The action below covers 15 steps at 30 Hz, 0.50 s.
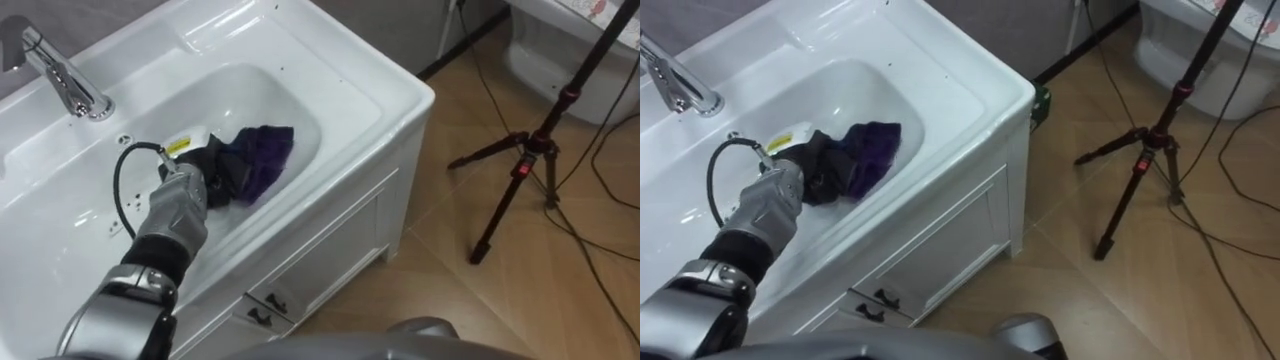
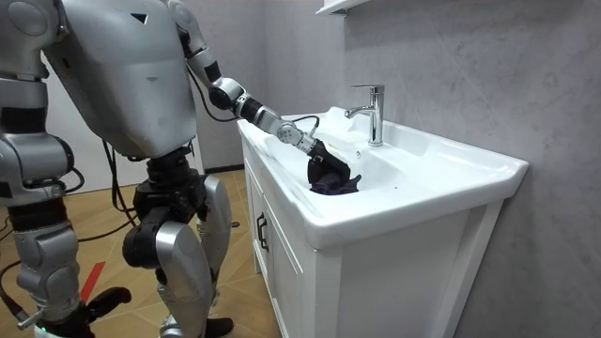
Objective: Wipe basin
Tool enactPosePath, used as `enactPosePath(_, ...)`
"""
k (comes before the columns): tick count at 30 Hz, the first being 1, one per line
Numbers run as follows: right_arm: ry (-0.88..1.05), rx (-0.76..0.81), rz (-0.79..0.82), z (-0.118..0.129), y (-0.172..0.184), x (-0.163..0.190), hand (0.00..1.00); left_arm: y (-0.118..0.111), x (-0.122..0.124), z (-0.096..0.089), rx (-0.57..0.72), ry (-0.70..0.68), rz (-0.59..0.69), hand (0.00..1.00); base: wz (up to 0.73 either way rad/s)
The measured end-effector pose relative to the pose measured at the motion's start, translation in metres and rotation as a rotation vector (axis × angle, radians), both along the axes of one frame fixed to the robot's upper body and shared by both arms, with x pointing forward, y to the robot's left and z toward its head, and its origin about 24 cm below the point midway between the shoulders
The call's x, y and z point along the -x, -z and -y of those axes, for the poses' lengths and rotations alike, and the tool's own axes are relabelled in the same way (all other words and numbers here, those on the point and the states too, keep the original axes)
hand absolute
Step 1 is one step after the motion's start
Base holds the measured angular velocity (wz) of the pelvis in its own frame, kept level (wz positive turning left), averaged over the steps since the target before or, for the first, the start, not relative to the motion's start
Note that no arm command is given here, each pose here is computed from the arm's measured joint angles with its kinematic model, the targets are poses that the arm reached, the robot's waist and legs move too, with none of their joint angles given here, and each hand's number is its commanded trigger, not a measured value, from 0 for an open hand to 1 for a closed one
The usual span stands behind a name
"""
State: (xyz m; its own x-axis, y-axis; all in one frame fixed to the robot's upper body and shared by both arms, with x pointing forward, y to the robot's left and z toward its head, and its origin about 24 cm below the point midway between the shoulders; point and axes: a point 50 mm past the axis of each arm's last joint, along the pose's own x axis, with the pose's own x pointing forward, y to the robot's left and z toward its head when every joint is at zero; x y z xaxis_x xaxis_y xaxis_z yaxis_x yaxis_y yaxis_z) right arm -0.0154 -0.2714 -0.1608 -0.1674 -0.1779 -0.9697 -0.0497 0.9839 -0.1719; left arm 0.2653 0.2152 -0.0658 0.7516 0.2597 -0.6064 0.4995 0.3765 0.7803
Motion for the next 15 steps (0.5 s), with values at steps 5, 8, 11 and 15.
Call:
enactPosePath(5, 0.02, 0.018, 0.013, 0.004, -0.001, -0.001, 0.0, 0.007, 0.01, -0.019, -0.019, -0.063, -0.04, 1.0, -0.03)
enactPosePath(8, 0.021, 0.032, 0.029, 0.006, -0.001, -0.005, 0.0, 0.009, 0.021, -0.044, -0.073, -0.108, -0.077, 1.0, -0.04)
enactPosePath(11, 0.024, 0.048, 0.029, 0.01, -0.003, -0.005, 0.0, 0.009, 0.032, -0.062, -0.122, -0.156, -0.108, 1.0, 0.11)
enactPosePath(15, 0.023, 0.057, 0.028, 0.013, -0.004, -0.008, 0.0, 0.004, 0.043, -0.089, -0.218, -0.173, -0.141, 1.0, 0.1)
